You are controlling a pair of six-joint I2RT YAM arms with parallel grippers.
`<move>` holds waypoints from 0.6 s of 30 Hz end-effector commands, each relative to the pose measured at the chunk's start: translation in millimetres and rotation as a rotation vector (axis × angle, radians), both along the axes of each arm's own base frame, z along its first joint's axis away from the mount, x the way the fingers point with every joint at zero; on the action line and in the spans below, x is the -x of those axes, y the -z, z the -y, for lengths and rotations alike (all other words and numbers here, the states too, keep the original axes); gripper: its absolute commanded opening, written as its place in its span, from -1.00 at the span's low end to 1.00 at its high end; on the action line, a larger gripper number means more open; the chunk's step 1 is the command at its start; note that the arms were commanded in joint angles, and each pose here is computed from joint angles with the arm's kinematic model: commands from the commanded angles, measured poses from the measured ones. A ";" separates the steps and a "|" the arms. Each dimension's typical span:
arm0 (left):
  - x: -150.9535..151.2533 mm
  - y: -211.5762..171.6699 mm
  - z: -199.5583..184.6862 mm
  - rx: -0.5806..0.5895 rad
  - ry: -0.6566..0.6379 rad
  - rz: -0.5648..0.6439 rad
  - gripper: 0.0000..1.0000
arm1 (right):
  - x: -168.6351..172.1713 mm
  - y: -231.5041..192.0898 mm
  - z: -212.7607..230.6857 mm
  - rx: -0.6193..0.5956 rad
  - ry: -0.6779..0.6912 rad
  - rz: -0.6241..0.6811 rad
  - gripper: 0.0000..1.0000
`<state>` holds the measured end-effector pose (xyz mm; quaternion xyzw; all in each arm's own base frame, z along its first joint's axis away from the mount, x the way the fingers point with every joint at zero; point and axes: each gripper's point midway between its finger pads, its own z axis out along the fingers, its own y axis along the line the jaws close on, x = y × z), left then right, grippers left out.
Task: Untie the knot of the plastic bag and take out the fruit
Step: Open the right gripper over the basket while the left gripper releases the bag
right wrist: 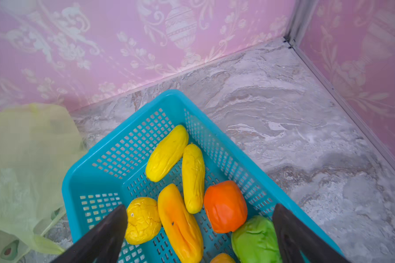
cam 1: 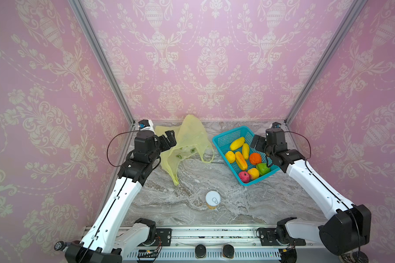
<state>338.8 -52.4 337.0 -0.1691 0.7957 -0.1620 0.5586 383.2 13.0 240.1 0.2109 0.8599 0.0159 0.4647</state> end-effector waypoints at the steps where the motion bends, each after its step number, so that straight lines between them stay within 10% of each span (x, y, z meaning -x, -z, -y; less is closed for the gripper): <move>1: 30.2 24.7 -68.0 -0.190 -0.314 -0.040 0.99 | 36.7 27.3 62.1 -0.070 0.218 -0.085 1.00; 10: 76.0 101.8 -159.4 -0.505 -0.808 0.083 0.99 | 75.2 122.7 151.5 -0.223 0.478 -0.299 0.78; 18: 24.7 194.3 -145.8 -0.618 -0.556 -0.157 0.99 | 46.8 148.5 114.9 -0.215 0.278 -0.284 0.88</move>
